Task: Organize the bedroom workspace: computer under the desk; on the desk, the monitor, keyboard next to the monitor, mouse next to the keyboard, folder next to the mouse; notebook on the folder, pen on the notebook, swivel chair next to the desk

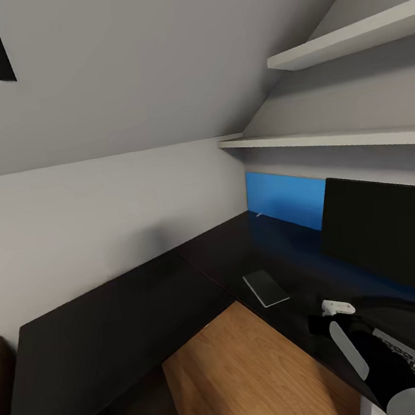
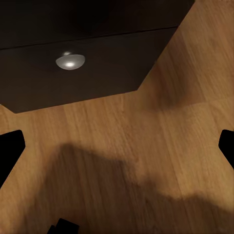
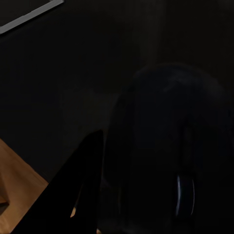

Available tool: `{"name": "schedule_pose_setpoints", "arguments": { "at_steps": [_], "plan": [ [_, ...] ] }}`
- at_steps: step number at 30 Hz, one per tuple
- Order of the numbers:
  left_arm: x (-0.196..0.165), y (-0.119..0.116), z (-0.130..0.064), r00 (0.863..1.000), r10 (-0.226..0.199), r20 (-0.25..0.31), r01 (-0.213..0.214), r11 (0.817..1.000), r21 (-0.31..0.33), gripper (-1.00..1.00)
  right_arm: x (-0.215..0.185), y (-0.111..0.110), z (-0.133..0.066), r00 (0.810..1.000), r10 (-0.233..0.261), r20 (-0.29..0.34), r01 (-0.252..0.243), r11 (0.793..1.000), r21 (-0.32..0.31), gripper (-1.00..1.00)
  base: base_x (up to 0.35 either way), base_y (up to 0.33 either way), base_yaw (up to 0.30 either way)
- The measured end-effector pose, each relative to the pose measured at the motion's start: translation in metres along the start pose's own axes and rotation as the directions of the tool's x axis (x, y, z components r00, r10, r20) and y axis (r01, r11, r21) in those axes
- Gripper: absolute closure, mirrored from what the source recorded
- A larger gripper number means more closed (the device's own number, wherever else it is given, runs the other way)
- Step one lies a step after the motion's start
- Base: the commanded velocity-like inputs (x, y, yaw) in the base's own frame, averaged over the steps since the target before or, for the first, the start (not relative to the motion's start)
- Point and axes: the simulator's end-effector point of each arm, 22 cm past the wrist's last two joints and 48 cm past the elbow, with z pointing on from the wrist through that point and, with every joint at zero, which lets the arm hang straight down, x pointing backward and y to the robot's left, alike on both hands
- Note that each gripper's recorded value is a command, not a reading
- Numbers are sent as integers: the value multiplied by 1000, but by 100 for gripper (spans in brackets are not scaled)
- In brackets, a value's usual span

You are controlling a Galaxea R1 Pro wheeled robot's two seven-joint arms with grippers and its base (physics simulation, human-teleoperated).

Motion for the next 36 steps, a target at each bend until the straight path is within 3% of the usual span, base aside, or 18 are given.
{"name": "schedule_pose_setpoints", "arguments": {
  "at_steps": [36],
  "plan": [
    [0,0,0,1000,1,0,-1,1000,1,-100,23,-11,7,998,-4,-70,5,1000,23,100,17,-26,0]
  ]
}}
